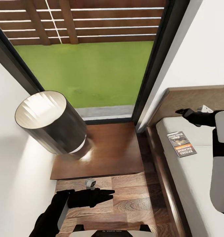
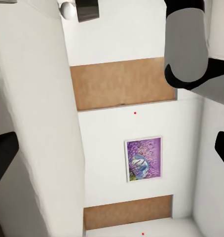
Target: In the bedroom, move the book from the bed onto either nightstand, and place the two sandals side by side next to the bed.
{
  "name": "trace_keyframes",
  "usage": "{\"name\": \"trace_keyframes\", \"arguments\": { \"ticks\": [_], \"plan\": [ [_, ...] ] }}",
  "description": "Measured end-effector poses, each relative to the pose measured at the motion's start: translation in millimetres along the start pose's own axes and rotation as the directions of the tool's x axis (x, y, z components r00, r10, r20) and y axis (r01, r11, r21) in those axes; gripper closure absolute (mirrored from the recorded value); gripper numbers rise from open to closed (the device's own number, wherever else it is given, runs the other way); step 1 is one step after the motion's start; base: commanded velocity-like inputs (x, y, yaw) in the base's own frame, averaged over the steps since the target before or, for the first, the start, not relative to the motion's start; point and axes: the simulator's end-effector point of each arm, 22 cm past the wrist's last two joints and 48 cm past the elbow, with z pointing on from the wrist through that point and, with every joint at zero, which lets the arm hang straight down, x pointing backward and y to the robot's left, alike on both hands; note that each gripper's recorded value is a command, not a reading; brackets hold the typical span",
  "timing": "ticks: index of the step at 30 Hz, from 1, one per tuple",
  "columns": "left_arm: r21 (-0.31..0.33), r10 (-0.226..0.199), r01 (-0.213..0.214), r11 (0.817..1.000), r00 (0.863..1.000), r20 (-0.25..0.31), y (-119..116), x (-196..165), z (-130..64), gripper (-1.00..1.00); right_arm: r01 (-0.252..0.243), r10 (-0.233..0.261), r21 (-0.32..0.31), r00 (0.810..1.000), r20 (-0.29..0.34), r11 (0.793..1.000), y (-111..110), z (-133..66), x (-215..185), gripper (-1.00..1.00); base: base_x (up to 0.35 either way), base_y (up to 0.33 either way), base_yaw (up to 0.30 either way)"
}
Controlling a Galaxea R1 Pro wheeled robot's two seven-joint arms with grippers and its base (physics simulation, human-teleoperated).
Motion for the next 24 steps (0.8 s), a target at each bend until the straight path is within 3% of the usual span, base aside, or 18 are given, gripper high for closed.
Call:
{"name": "trace_keyframes", "arguments": {
  "ticks": [2, 3, 7, 19, 24],
  "plan": [
    [0.000, 0.000, 0.000, 1.000, 1.000, 0.000, -2.8, 0.1, 0.4, -1.00, 0.060, -0.058, 0.024, 0.995, -0.078, 0.998, -5.9, 10.1, 43.4, -1.00, 0.000, 0.000, 0.000],
    [0.000, 0.000, 0.000, 1.000, 1.000, 0.000, -4.3, 0.1, 0.7, -1.00, 0.116, -0.112, 0.021, 0.986, -0.123, 0.993, 0.3, 15.3, 67.6, -1.00, 0.000, 0.000, 0.000],
    [0.001, 0.000, 0.000, 1.000, 1.000, 0.000, -10.0, 0.0, 1.4, -1.00, 0.159, -0.153, 0.025, 0.976, -0.155, 0.987, 4.1, 14.8, 82.0, -1.00, 0.000, 0.000, 0.000],
    [-0.001, -0.002, 0.002, 1.000, 1.000, -0.001, -25.8, 0.6, 2.4, -1.00, 0.167, -0.160, 0.026, 0.973, -0.168, 0.986, 7.8, 2.7, 80.2, -1.00, 0.000, 0.000, 0.000],
    [-0.003, -0.003, 0.003, 1.000, 1.000, -0.004, -31.4, 2.1, 3.2, -1.00, 0.138, -0.118, 0.068, 0.963, -0.244, 0.988, -17.2, 9.3, 100.6, -1.00, 0.000, 0.000, 0.000]
  ]
}}
